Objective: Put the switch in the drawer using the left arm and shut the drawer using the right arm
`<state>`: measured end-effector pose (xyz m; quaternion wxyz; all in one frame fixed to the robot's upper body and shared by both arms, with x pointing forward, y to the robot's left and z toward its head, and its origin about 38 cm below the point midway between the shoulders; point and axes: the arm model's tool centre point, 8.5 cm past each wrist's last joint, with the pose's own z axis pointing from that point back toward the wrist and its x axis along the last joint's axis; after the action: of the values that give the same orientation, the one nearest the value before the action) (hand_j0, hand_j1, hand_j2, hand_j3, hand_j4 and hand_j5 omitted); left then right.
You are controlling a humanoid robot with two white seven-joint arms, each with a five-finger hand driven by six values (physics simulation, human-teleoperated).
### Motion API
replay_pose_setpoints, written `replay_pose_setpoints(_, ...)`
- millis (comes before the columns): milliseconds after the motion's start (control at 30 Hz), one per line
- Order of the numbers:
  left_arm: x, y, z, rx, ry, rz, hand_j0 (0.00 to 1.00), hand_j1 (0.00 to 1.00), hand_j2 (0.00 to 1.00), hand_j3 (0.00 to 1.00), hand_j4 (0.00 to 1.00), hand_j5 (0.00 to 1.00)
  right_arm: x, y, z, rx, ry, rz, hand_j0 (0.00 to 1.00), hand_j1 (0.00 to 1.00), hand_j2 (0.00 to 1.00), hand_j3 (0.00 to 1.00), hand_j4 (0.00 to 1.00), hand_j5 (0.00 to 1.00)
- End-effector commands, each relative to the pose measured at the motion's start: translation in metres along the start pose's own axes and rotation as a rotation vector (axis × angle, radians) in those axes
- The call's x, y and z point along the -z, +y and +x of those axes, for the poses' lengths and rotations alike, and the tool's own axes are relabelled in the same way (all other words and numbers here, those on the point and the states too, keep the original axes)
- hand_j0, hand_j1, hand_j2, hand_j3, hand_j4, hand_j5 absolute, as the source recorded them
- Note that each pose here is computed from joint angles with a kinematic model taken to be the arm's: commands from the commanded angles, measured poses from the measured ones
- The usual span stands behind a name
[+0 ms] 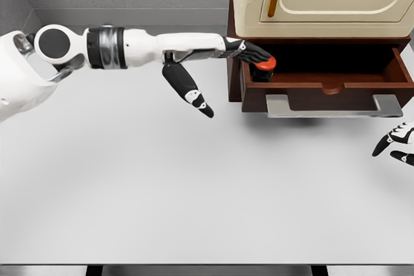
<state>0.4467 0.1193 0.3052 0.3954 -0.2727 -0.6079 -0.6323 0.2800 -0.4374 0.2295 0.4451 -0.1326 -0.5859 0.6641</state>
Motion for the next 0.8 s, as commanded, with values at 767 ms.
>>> replay_pose_setpoints(767,0.039,0.010,-0.033,-0.127,0.066,0.037,1.00,1.00,1.00,1.00,1.00,1.00,0.000,0.000,0.000,0.006,-0.001,-0.002,0.52,0.52,0.52,0.52,0.52,0.52)
